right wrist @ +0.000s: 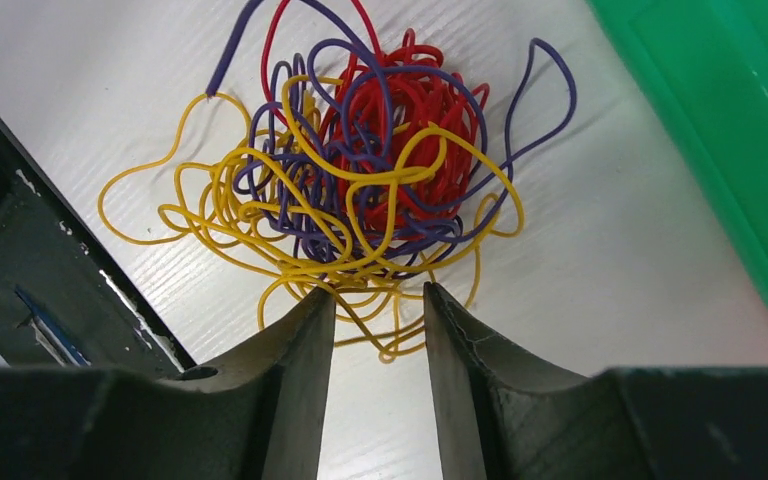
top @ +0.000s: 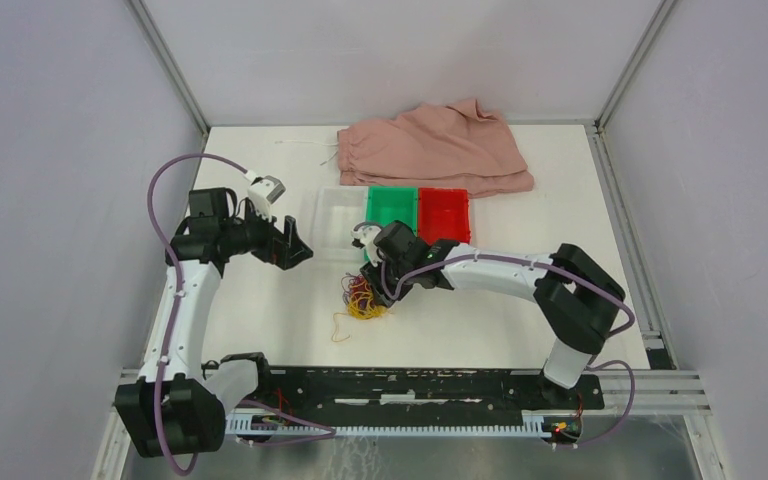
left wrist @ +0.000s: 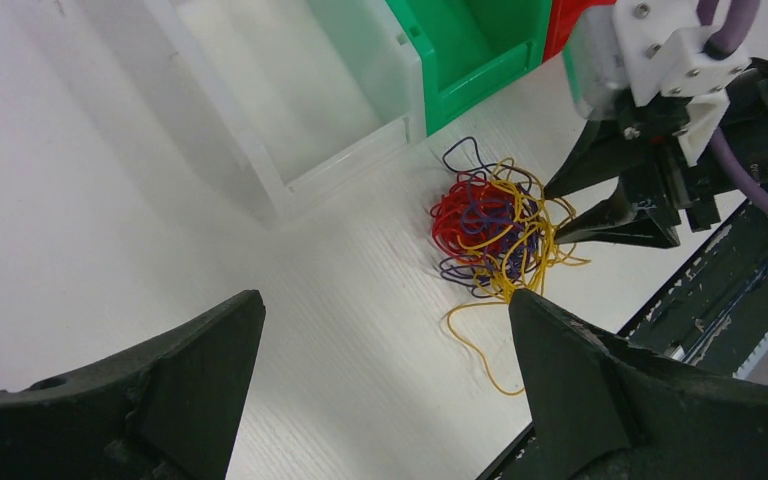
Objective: Untangle the cables
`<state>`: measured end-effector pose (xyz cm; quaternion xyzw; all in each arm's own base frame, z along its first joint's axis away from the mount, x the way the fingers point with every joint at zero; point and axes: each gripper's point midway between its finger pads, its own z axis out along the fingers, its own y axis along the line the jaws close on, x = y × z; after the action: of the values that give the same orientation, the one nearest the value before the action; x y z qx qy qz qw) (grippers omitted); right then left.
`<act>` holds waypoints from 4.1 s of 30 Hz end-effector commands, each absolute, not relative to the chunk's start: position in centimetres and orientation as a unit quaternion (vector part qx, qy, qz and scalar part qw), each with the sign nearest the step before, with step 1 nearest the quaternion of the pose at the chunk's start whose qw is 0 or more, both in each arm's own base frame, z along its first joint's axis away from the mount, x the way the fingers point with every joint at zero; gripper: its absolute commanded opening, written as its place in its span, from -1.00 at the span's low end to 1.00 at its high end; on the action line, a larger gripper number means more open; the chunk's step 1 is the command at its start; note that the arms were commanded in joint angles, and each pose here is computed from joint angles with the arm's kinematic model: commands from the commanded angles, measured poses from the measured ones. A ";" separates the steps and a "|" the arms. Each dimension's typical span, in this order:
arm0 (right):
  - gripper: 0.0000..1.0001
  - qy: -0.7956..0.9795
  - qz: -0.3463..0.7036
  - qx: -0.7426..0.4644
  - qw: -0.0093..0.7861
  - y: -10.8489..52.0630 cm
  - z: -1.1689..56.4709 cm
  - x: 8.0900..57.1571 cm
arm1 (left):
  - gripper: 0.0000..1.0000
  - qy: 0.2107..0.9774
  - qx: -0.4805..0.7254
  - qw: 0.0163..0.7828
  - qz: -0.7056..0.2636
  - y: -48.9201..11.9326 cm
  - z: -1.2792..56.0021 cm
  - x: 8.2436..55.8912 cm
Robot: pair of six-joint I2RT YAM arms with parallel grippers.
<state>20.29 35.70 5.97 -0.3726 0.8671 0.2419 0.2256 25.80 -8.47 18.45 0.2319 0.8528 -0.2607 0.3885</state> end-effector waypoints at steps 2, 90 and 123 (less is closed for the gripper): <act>-0.31 0.845 0.266 -0.400 0.233 37.9 7.9 20.9 | 0.98 0.831 0.260 0.424 -0.248 -8.5 21.1 25.8; 0.68 0.678 0.463 -0.323 0.472 45.5 30.5 21.4 | -0.94 0.621 0.329 0.652 -0.287 -14.0 45.5 18.0; 0.17 0.562 0.563 -0.363 0.486 47.3 40.6 18.1 | -0.92 0.659 0.292 0.600 -0.347 -14.8 40.8 18.6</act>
<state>18.71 46.32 36.26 -0.3691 0.6029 0.5265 0.4723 19.07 -14.45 39.58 0.3015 0.6709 -0.3284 0.5926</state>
